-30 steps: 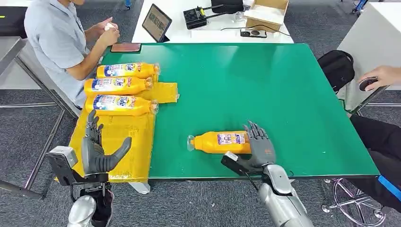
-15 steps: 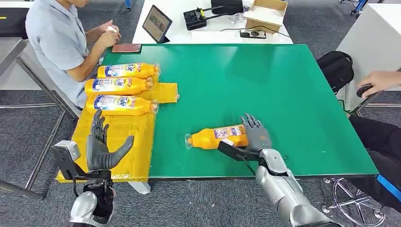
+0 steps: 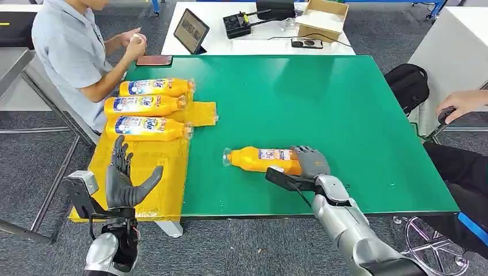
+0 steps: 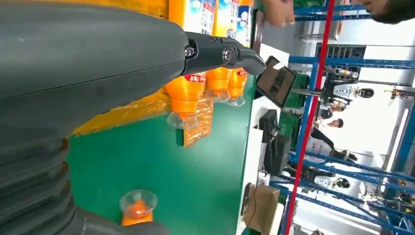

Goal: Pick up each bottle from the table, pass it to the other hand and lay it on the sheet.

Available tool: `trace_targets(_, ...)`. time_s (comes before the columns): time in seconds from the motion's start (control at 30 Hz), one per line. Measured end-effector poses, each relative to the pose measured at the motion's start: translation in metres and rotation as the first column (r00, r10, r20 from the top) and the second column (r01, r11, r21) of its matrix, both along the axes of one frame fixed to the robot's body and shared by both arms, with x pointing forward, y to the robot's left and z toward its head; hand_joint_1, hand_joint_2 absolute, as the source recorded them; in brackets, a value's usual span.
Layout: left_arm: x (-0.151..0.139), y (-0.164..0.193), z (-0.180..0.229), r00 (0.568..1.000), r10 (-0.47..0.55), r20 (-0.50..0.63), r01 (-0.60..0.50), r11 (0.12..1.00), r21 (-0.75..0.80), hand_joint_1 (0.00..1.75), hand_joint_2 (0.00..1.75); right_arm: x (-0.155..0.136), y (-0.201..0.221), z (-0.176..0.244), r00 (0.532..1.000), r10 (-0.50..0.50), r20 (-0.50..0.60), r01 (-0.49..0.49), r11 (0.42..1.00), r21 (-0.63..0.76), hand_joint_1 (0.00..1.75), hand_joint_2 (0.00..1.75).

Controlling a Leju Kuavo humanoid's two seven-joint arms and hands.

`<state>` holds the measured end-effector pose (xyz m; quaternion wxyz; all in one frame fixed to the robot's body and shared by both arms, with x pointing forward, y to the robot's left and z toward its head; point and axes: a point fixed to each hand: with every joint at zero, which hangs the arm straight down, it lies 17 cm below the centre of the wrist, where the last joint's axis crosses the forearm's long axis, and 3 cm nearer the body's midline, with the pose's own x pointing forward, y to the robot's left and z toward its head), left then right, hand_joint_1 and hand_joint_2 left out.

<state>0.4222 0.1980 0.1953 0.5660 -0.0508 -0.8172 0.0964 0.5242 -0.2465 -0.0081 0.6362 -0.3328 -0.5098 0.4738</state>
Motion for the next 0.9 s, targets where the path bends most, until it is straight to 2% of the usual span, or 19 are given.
trace_targets(0.07, 0.001, 0.000, 0.000, 1.000, 0.000, -0.001, 0.000, 1.000, -0.001, 0.00, 1.75, 0.000, 0.003, 0.000, 1.000, 0.008, -0.003, -0.008, 1.000, 0.024, 1.66, 1.75)
trace_targets(0.33, 0.001, 0.000, 0.000, 1.000, 0.000, 0.000, 0.000, 1.000, -0.002, 0.00, 1.75, -0.002, 0.008, -0.003, 0.999, 0.025, -0.022, -0.024, 0.997, 0.067, 1.71, 1.75)
trace_targets(0.5, 0.003, 0.003, -0.003, 1.000, 0.012, -0.004, -0.011, 1.000, 0.016, 0.00, 1.75, -0.009, 0.027, -0.004, 0.997, 0.074, -0.019, -0.069, 0.976, 0.205, 1.75, 1.75)
trace_targets(0.6, -0.001, -0.002, -0.003, 1.000, -0.005, 0.009, 0.005, 1.000, 0.017, 0.00, 1.75, -0.019, 0.044, 0.002, 0.993, 0.108, 0.055, -0.120, 0.940, 0.318, 1.75, 1.75)
trace_targets(0.63, -0.004, -0.006, -0.004, 1.000, -0.014, 0.011, 0.014, 1.000, 0.017, 0.00, 1.75, -0.024, 0.049, 0.005, 0.990, 0.110, 0.086, -0.133, 0.925, 0.355, 1.68, 1.75)
trace_targets(0.67, -0.008, -0.010, -0.004, 1.000, -0.026, 0.014, 0.026, 0.999, 0.020, 0.00, 1.75, -0.028, 0.056, 0.012, 0.986, 0.101, 0.135, -0.148, 0.903, 0.403, 1.52, 1.75)
trace_targets(0.7, -0.013, -0.016, -0.005, 0.999, -0.036, 0.019, 0.036, 0.999, 0.028, 0.00, 1.75, -0.035, 0.059, 0.018, 0.979, 0.084, 0.183, -0.159, 0.881, 0.446, 1.52, 1.75)
trace_targets(0.73, -0.017, -0.019, -0.009, 0.999, -0.042, 0.015, 0.041, 0.999, 0.034, 0.00, 1.75, -0.045, 0.063, 0.015, 0.979, 0.072, 0.191, -0.157, 0.864, 0.478, 1.34, 1.75)
trace_targets(0.8, -0.030, -0.034, -0.013, 0.997, -0.067, 0.029, 0.065, 0.996, 0.063, 0.00, 1.75, -0.057, 0.071, 0.032, 0.965, 0.025, 0.263, -0.172, 0.814, 0.554, 1.41, 1.75)
trace_targets(0.9, -0.046, -0.054, -0.021, 0.993, -0.113, 0.018, 0.112, 0.992, 0.065, 0.00, 1.75, -0.071, 0.075, 0.051, 0.944, -0.033, 0.329, -0.183, 0.777, 0.602, 1.41, 1.75)
